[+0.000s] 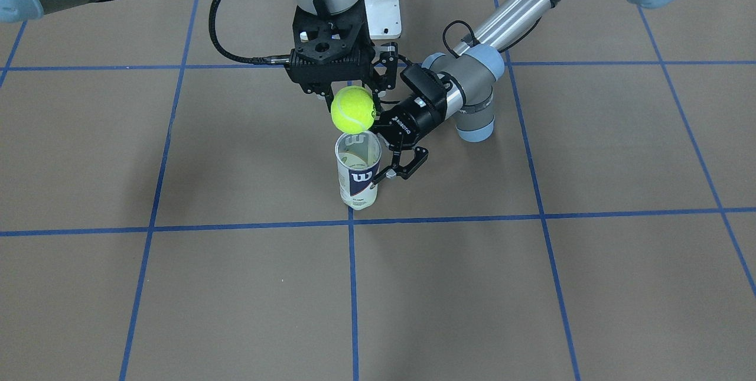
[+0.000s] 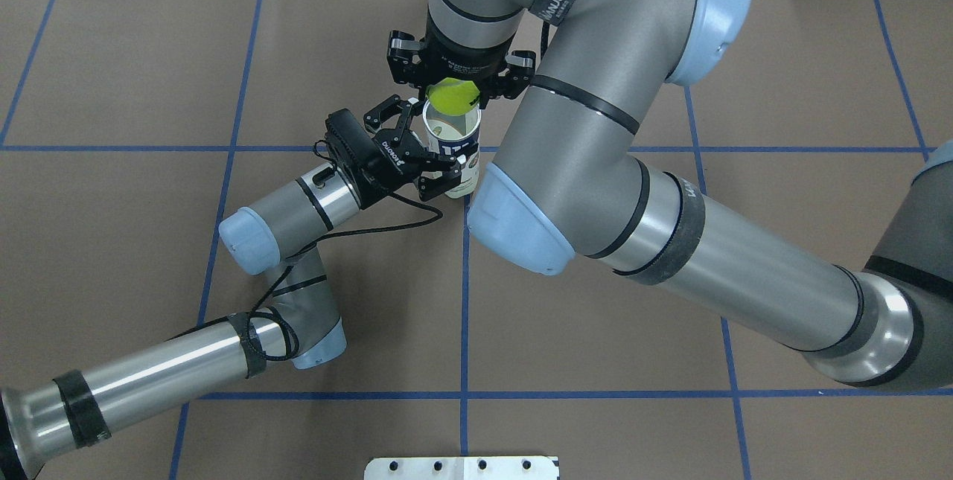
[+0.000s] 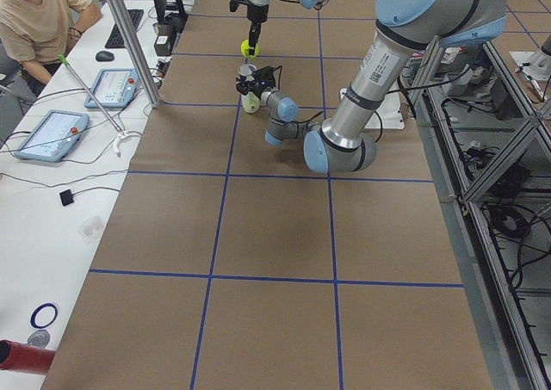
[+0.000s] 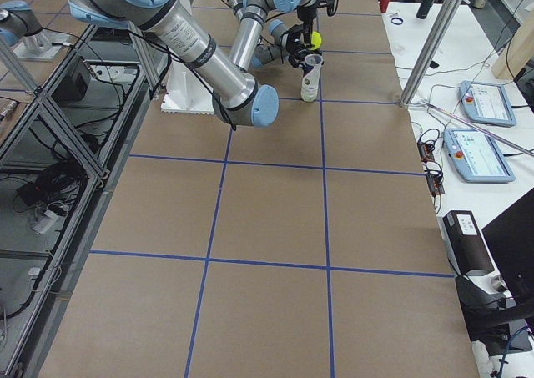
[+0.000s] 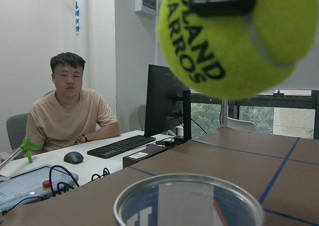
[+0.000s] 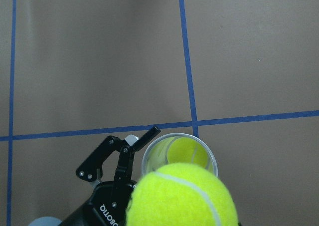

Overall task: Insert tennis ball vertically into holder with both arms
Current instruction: 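Carry the second ball with the right gripper above the can's opening, then open the right gripper to drop the ball into the can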

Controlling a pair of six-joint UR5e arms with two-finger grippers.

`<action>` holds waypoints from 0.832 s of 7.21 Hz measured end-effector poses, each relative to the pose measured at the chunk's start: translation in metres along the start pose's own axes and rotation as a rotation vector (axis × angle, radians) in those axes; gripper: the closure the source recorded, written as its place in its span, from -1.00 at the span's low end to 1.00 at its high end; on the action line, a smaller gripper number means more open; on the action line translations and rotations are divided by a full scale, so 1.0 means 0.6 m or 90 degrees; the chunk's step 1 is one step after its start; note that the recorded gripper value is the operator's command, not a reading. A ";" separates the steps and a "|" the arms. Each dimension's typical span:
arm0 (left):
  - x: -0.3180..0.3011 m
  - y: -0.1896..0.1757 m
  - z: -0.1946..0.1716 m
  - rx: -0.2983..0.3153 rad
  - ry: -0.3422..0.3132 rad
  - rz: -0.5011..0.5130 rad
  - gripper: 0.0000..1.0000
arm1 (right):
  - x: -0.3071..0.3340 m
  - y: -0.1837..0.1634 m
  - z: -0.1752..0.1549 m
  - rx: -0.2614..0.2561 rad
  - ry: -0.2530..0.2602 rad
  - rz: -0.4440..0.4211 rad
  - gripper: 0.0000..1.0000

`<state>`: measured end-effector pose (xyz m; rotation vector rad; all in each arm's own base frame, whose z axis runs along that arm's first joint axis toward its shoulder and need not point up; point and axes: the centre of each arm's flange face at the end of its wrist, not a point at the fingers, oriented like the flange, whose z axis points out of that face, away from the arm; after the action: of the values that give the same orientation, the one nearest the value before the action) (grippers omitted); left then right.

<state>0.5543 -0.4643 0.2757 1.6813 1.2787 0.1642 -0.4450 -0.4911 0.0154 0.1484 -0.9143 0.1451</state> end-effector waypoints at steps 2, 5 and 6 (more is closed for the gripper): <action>0.000 0.001 0.000 -0.001 0.000 0.000 -0.99 | -0.001 -0.001 -0.001 0.002 0.000 -0.010 -0.96; 0.001 0.000 0.001 0.000 0.000 0.000 -0.99 | -0.001 -0.003 0.000 0.002 0.001 -0.016 -0.96; 0.001 0.001 0.001 0.000 0.000 0.000 -0.99 | 0.005 -0.010 -0.001 0.004 0.003 -0.024 -0.96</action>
<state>0.5551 -0.4639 0.2754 1.6804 1.2793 0.1650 -0.4416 -0.4966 0.0168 0.1717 -0.9054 0.1128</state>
